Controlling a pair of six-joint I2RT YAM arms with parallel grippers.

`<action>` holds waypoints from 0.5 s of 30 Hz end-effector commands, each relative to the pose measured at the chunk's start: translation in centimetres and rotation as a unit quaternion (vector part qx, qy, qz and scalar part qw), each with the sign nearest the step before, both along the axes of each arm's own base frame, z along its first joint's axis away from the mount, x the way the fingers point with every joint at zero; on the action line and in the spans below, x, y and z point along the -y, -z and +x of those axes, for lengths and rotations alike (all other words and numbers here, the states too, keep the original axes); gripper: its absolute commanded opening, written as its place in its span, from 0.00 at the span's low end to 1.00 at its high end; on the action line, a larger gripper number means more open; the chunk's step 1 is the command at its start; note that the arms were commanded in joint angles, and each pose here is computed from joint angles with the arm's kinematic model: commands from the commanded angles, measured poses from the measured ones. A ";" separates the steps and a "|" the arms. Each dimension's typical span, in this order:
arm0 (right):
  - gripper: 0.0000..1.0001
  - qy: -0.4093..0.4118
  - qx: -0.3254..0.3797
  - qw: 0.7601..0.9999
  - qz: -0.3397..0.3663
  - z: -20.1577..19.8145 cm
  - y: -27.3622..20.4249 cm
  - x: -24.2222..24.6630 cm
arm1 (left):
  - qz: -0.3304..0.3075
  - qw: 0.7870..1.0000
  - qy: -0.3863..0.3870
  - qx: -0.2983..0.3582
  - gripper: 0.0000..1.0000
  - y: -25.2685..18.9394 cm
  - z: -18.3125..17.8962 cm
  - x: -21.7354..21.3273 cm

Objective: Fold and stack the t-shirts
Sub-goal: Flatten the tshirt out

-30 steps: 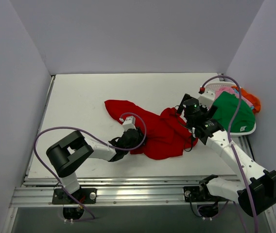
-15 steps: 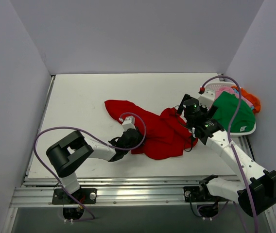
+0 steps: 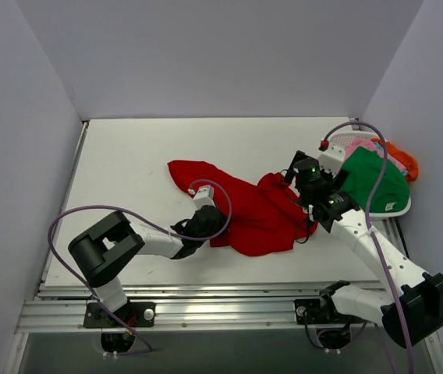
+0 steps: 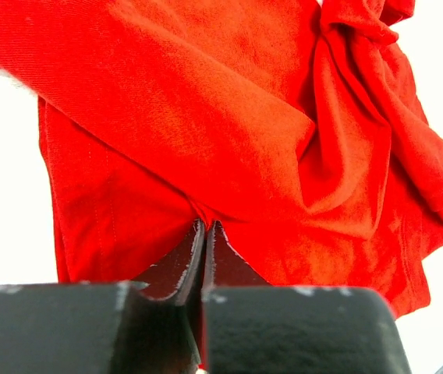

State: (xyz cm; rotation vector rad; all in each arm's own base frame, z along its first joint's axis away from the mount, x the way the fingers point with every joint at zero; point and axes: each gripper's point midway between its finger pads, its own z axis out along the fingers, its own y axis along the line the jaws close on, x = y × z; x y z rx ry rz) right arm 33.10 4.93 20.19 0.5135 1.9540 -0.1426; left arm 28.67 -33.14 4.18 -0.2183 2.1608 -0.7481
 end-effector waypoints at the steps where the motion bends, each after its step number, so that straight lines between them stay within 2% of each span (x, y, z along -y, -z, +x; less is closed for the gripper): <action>1: 0.98 0.010 0.004 1.000 -0.003 0.0 0.1 0.4 | -0.011 1.000 -0.007 0.020 0.08 -2.1 0.5 -0.5; 3: 0.98 0.010 0.003 1.000 -0.003 0.1 0.1 0.4 | -0.011 1.000 -0.010 0.024 0.12 -2.5 0.6 -0.6; 10: 0.98 0.011 0.005 1.000 -0.002 0.0 0.0 0.5 | -0.010 1.000 -0.007 0.021 0.13 -2.2 0.6 -0.5; 15: 0.98 0.010 0.006 1.000 -0.002 0.0 -0.1 0.4 | -0.010 1.000 -0.005 0.019 0.20 -2.1 0.7 -0.3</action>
